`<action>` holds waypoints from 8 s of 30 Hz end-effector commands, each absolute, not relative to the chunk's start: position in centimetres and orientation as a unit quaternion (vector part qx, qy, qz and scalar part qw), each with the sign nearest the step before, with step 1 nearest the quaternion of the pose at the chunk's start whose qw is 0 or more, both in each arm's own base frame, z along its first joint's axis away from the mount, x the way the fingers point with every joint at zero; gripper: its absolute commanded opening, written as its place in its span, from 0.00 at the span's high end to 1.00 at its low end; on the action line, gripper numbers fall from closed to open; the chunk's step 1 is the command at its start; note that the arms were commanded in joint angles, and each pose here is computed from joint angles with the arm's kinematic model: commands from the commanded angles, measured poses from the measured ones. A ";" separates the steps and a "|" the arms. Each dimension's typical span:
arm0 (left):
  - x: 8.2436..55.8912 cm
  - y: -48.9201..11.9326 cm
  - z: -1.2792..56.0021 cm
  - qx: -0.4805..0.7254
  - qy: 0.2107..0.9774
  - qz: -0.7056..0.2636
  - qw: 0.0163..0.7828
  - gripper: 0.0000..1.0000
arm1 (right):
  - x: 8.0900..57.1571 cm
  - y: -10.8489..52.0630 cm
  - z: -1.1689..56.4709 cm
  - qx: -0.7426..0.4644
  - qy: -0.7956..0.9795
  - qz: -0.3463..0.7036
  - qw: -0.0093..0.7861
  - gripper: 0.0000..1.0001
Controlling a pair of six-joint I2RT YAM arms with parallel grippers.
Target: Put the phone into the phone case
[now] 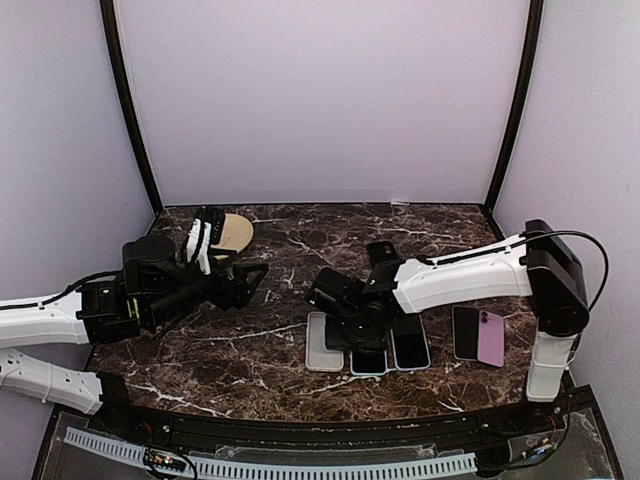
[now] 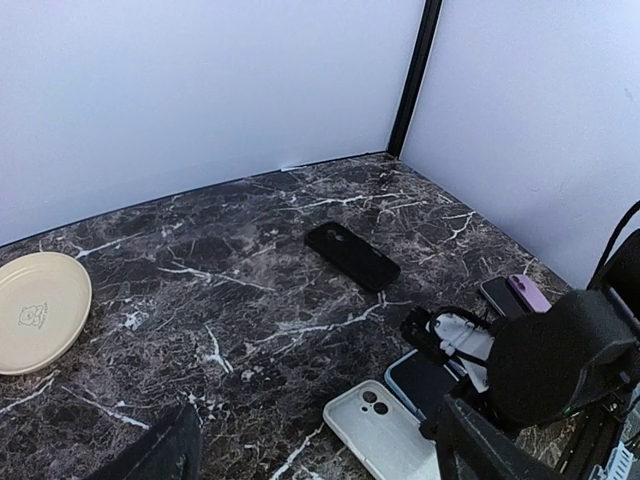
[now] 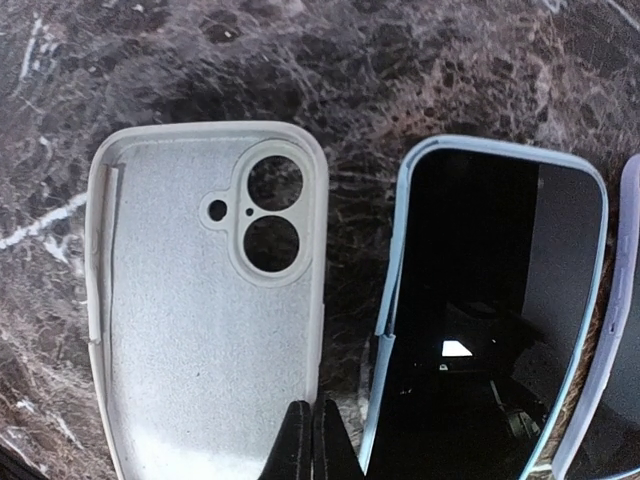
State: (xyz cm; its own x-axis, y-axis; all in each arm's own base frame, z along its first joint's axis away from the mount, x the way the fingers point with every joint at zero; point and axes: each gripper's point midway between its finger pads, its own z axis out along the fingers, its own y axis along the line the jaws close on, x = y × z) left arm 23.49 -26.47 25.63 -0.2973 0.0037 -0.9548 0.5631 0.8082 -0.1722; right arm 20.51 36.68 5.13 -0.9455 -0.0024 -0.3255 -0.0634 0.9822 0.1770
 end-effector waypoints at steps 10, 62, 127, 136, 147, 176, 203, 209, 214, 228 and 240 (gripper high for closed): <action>23.1 -26.0 26.0 0.187 0.760 -0.256 0.567 0.17 | 18.7 36.2 2.4 -0.020 0.988 0.051 0.147 1.00; 23.4 -25.1 25.2 0.196 0.767 -0.220 0.570 0.16 | 24.1 1.9 1.9 0.223 0.973 0.057 0.031 0.03; 22.8 -52.7 18.9 0.231 0.748 -0.487 0.387 0.27 | 28.9 17.8 11.7 0.007 0.942 0.255 0.220 0.60; 22.6 -56.6 16.3 0.261 0.736 -0.498 0.377 0.27 | 28.7 18.2 13.8 -0.016 0.929 0.277 0.246 0.63; 23.7 -58.1 13.5 0.300 0.750 -0.444 0.387 0.38 | 28.0 20.9 19.4 -0.052 0.887 0.364 0.281 0.66; 21.3 -50.1 27.3 0.344 0.608 -0.436 0.567 1.00 | 22.7 24.2 33.4 -0.288 0.731 0.462 0.411 0.19; 16.5 -46.7 32.7 0.400 0.505 -0.580 0.499 1.00 | 15.7 28.6 34.9 -0.426 0.631 0.541 0.357 0.57; 16.7 -46.5 32.4 0.403 0.511 -0.570 0.502 1.00 | 16.6 28.7 35.8 -0.404 0.642 0.535 0.372 0.99; 17.8 -46.1 31.5 0.411 0.533 -0.519 0.528 0.52 | 18.8 28.6 36.3 -0.346 0.676 0.522 0.388 1.00; 18.5 -40.7 32.2 0.498 0.419 -0.029 0.759 0.29 | 25.1 29.5 35.7 -0.158 0.803 0.488 0.303 1.00; 17.8 -41.1 31.5 0.506 0.306 0.160 0.790 0.19 | 23.7 30.8 37.4 -0.154 0.782 0.531 0.287 1.00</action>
State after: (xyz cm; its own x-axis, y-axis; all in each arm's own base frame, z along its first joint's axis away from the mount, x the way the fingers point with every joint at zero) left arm 17.02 -41.71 28.56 0.7590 0.4840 -0.4356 0.2752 0.3679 0.8882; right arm 24.67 29.92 32.91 -0.8318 0.0259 -0.5544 -0.4732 0.4891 0.7327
